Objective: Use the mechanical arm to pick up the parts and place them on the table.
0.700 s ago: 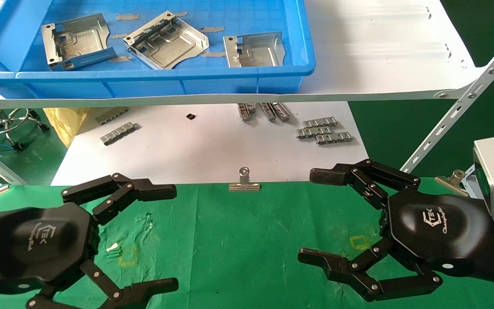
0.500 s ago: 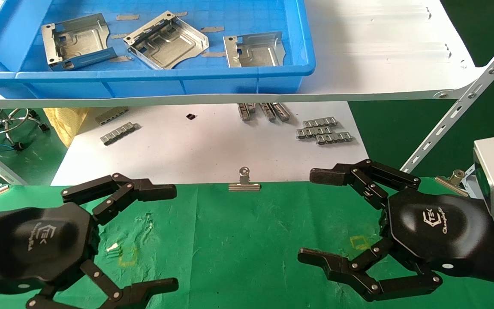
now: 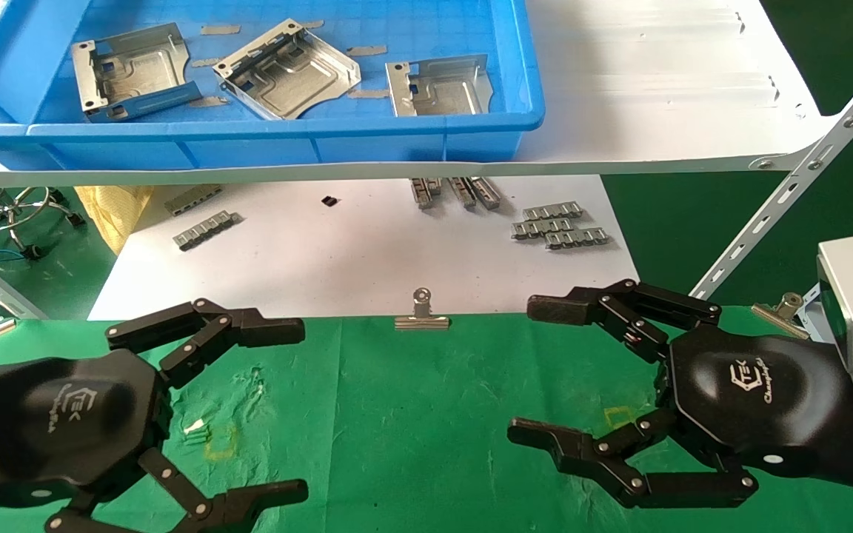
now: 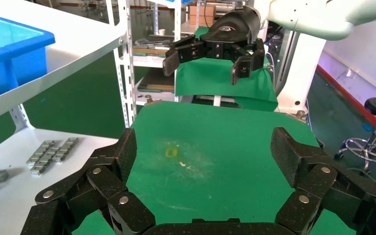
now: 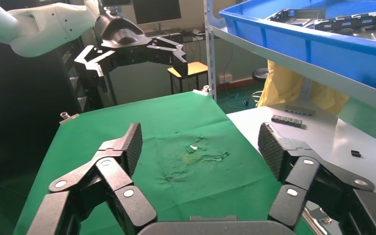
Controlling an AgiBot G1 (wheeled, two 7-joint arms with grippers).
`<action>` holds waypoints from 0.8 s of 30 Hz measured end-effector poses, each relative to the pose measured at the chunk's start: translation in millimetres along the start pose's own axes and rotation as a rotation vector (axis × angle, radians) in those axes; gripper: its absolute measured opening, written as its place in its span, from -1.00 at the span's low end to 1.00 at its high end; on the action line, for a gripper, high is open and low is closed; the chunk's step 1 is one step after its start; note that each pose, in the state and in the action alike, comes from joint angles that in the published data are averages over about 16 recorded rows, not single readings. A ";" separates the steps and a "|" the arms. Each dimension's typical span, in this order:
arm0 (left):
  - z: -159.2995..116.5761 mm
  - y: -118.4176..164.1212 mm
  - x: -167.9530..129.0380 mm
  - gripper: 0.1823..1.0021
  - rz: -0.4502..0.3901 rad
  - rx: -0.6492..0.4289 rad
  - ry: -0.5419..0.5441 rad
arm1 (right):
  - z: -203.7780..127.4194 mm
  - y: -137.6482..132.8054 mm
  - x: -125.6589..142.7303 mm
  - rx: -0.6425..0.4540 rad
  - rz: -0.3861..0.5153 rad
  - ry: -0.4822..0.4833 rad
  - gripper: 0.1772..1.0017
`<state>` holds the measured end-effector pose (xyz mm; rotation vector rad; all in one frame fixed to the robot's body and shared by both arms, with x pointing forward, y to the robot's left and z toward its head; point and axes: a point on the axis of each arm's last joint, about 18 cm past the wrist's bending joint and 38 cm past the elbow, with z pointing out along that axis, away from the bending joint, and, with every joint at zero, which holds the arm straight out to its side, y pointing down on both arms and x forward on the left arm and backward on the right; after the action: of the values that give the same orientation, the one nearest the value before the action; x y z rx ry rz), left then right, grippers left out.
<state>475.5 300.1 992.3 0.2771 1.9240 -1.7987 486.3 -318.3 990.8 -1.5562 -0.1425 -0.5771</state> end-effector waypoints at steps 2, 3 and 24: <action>0.0 0.0 0.0 1.00 0.000 0.000 0.000 | 0.0 0.0 0.0 0.000 0.000 0.000 0.73; 0.0 0.0 0.0 1.00 0.000 0.000 0.000 | 0.0 0.0 0.0 0.000 0.000 0.000 0.71; 0.0 0.0 0.0 1.00 0.000 0.000 0.000 | 0.0 0.0 0.0 0.000 0.000 0.000 -0.41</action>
<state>475.5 300.1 992.3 0.2770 1.9240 -1.7987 486.3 -318.3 990.8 -1.5562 -0.1425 -0.5771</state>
